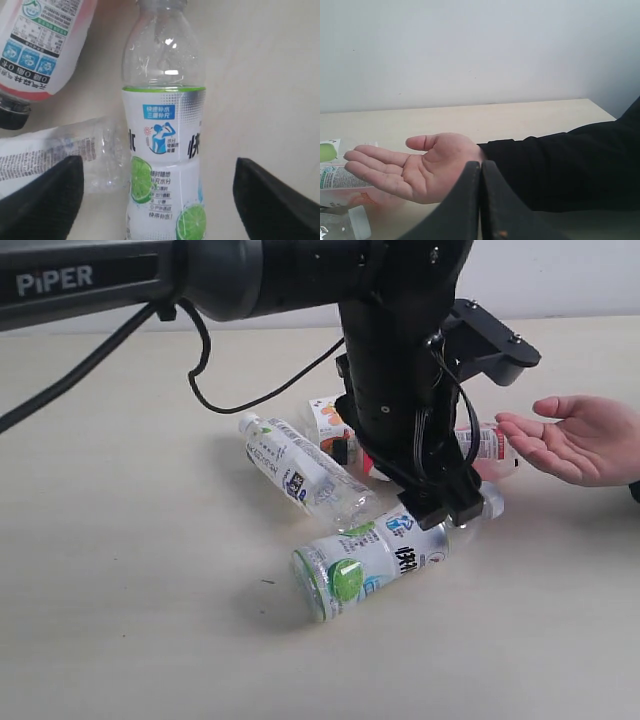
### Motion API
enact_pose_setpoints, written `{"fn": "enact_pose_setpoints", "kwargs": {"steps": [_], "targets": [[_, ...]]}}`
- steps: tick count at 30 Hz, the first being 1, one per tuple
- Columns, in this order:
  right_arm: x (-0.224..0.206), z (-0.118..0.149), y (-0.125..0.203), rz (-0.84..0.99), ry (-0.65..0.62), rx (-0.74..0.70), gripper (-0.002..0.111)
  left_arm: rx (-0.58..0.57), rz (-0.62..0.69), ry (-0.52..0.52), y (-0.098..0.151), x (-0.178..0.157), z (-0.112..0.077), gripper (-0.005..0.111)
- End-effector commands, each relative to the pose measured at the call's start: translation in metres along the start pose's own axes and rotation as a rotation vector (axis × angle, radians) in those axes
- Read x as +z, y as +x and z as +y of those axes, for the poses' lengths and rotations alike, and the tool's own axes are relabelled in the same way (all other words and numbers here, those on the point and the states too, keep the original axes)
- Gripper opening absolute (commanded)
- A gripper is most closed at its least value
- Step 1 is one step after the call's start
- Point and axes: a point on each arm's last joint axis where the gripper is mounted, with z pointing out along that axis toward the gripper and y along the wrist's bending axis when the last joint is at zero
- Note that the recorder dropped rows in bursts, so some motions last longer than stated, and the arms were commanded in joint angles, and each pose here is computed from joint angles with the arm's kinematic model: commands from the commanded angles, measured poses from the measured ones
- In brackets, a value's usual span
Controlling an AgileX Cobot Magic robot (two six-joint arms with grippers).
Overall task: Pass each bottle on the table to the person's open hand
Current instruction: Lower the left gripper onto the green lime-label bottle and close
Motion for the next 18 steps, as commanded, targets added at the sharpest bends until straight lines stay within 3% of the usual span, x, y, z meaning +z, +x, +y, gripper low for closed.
{"fn": "enact_pose_setpoints", "kwargs": {"steps": [1, 18], "targets": [[0.000, -0.001, 0.000, -0.012, 0.009, -0.012, 0.000, 0.002, 0.008, -0.016, -0.004, 0.014, 0.000, 0.078], [0.000, -0.001, 0.000, -0.012, 0.010, -0.014, 0.000, 0.003, -0.001, -0.017, -0.009, 0.046, 0.001, 0.078]]}}
